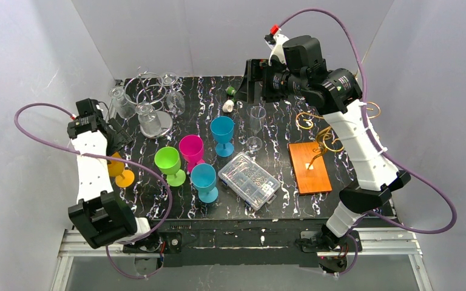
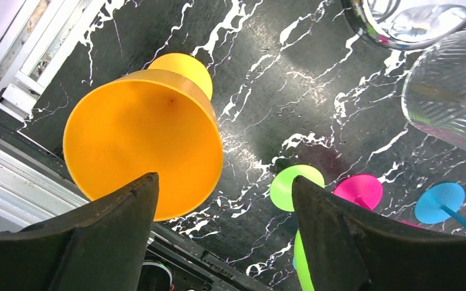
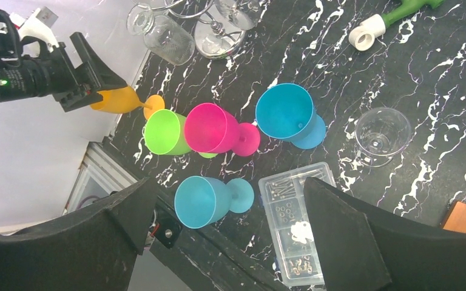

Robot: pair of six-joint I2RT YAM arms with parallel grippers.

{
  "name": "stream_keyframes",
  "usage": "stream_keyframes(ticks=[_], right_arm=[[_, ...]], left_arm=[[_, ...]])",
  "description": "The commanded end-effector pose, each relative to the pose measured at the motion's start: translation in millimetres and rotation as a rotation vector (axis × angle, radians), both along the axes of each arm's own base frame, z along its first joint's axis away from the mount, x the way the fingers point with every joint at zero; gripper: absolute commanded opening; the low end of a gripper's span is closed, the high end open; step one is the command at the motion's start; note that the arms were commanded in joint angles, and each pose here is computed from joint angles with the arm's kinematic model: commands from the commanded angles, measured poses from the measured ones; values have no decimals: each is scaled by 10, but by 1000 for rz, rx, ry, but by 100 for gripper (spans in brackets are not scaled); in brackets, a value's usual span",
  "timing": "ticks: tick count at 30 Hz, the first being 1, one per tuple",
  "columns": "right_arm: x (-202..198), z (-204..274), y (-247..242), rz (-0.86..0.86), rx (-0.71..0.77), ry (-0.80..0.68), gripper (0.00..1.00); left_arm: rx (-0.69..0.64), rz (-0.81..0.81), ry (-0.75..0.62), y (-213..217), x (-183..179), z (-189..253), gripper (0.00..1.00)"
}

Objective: Take the wine glass off the wine glass rack
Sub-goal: Place the wine glass at the center of the board.

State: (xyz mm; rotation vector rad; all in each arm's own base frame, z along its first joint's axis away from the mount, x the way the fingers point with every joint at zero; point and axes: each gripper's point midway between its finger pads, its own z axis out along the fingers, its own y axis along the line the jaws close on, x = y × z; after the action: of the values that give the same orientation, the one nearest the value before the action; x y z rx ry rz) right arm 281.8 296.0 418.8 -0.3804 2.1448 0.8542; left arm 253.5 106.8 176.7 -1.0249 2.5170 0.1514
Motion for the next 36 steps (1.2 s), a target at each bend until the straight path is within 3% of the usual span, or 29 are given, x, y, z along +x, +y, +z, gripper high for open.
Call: stream_keyframes(ticks=[1,12,24,36], right_arm=[[-23,126,-8,7,20,-35,100],[-3,111,-46,-9,5,-48,100],[35,-27,-50,-17,-20,-39,100],[100,-143,-17,-17,-48,-28,100]], left_arm=[[16,-25,-92,-44,-9,310,82],[47,-128,-281,-319,89,962,98],[156,-387,-303,-982,735,1379,98],[242,-389,-196,-884,1054,1146,92]])
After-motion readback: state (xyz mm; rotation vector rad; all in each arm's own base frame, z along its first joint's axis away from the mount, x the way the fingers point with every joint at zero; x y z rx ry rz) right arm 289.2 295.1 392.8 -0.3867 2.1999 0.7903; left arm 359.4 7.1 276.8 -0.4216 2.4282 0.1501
